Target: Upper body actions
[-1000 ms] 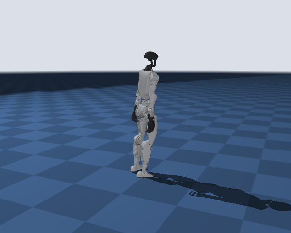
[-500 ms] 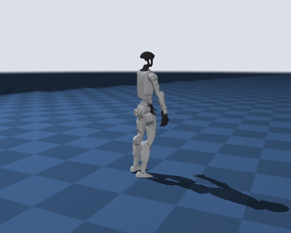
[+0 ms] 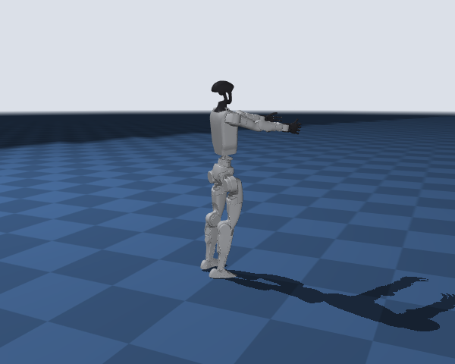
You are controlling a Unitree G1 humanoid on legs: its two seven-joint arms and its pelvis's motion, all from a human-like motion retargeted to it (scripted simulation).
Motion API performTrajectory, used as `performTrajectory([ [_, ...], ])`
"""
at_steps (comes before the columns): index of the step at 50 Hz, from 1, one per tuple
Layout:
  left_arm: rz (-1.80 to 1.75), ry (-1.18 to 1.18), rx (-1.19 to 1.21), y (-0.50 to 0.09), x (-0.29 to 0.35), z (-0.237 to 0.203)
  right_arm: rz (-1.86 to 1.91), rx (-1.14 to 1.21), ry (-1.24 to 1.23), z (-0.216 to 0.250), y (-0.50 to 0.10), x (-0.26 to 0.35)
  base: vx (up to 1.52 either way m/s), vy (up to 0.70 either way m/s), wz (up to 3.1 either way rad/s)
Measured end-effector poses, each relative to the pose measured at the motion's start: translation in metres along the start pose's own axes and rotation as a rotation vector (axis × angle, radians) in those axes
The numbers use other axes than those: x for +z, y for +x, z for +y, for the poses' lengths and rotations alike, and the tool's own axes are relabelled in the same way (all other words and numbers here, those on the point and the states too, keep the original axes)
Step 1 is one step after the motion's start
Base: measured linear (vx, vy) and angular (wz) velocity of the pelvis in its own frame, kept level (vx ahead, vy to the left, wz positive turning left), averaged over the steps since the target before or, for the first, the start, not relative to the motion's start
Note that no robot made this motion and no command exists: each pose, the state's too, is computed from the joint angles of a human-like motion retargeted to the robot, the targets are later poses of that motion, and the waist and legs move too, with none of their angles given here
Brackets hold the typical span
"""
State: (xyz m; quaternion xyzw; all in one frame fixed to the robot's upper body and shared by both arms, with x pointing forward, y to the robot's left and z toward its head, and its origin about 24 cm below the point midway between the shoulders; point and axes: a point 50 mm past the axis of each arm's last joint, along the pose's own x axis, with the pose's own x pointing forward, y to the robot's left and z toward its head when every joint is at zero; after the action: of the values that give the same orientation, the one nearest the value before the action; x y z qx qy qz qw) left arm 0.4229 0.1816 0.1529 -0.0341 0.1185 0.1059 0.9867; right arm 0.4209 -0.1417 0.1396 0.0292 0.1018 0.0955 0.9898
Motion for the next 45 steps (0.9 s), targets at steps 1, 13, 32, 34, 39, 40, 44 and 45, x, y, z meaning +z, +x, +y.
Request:
performTrajectory([
  [1, -0.007, 0.025, 0.002, 0.0, 0.002, 0.0, -0.002, -0.01, 0.004, -0.001, 0.0, 0.001, 0.0, 0.0, 0.0],
  [13, -0.001, 0.007, 0.011, 0.0, -0.016, -0.001, -0.011, 0.001, 0.009, 0.003, -0.001, -0.013, 0.0, 0.0, 0.0],
  [32, 1.013, 0.243, 0.025, -0.138, -0.313, 0.106, 0.943, 0.075, -0.304, -0.028, -0.154, -0.298, 0.01, 0.04, 0.02],
  [34, 1.189, 0.258, 0.002, -0.174, -0.339, 0.112, 1.122, 0.034, -0.348, -0.034, -0.197, -0.328, -0.05, 0.06, 0.12],
  [39, 1.406, 0.332, -0.134, -0.244, -0.383, 0.107, 1.464, 0.037, -0.463, -0.033, -0.302, -0.375, -0.01, 0.04, 0.07],
  [40, 1.432, 0.348, -0.181, -0.256, -0.39, 0.104, 1.515, 0.067, -0.496, -0.03, -0.321, -0.381, 0.0, 0.0, 0.0],
  [44, 1.537, 0.302, -0.186, -0.31, -0.413, 0.093, 1.639, 0.144, -0.587, -0.013, -0.382, -0.396, 0.12, 0.02, -0.03],
  [45, 1.562, 0.26, -0.156, -0.326, -0.418, 0.089, 1.662, 0.134, -0.578, -0.009, -0.395, -0.398, 0.14, 0.02, -0.09],
])
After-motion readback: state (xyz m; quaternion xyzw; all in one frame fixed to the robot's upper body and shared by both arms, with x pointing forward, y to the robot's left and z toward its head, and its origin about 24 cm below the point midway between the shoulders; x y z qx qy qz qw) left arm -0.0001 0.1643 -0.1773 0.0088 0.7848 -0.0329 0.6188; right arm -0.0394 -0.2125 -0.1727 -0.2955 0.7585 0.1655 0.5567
